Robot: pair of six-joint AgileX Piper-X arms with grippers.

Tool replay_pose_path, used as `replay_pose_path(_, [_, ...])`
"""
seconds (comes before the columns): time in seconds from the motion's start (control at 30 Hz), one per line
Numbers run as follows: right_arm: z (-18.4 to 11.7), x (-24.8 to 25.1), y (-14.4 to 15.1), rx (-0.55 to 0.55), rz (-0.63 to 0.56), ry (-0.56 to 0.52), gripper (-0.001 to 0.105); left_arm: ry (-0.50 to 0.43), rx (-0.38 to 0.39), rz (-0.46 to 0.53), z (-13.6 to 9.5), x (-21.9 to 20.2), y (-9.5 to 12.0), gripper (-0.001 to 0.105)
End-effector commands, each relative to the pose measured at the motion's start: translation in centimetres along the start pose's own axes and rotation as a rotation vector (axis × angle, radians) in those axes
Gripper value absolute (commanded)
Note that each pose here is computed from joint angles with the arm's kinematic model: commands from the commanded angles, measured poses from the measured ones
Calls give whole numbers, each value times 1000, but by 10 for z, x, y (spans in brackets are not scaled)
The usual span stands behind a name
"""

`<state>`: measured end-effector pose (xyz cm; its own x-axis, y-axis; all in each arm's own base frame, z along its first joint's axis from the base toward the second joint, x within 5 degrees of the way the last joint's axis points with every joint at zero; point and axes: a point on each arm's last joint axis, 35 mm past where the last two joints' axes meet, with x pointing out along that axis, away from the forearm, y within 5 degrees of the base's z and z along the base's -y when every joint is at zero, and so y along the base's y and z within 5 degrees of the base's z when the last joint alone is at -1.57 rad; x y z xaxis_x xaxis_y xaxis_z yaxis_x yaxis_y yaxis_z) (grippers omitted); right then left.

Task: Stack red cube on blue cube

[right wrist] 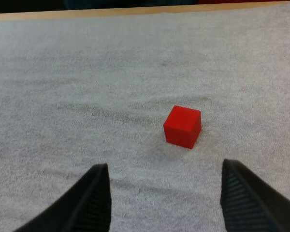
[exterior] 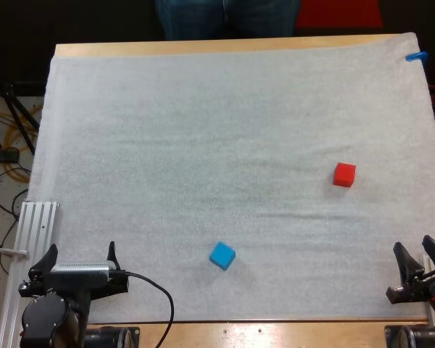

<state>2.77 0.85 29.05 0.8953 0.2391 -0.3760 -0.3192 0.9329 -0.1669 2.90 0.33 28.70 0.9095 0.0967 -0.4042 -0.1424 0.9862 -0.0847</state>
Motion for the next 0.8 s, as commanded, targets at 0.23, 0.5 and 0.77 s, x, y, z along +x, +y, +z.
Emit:
replay_pose_path(0.23, [1, 1, -3, 34, -57, 23, 50, -5, -13, 9, 3, 1, 0, 87])
replay_pose_path(0.5, [3, -4, -4, 34, -100, 34, 50, 20, 7, -136, 3, -2, -5, 87])
replay_pose_path(0.77, [27, -7, -11, 17, -99, 138, 50, 15, 129, -286, 24, -27, -9, 87])
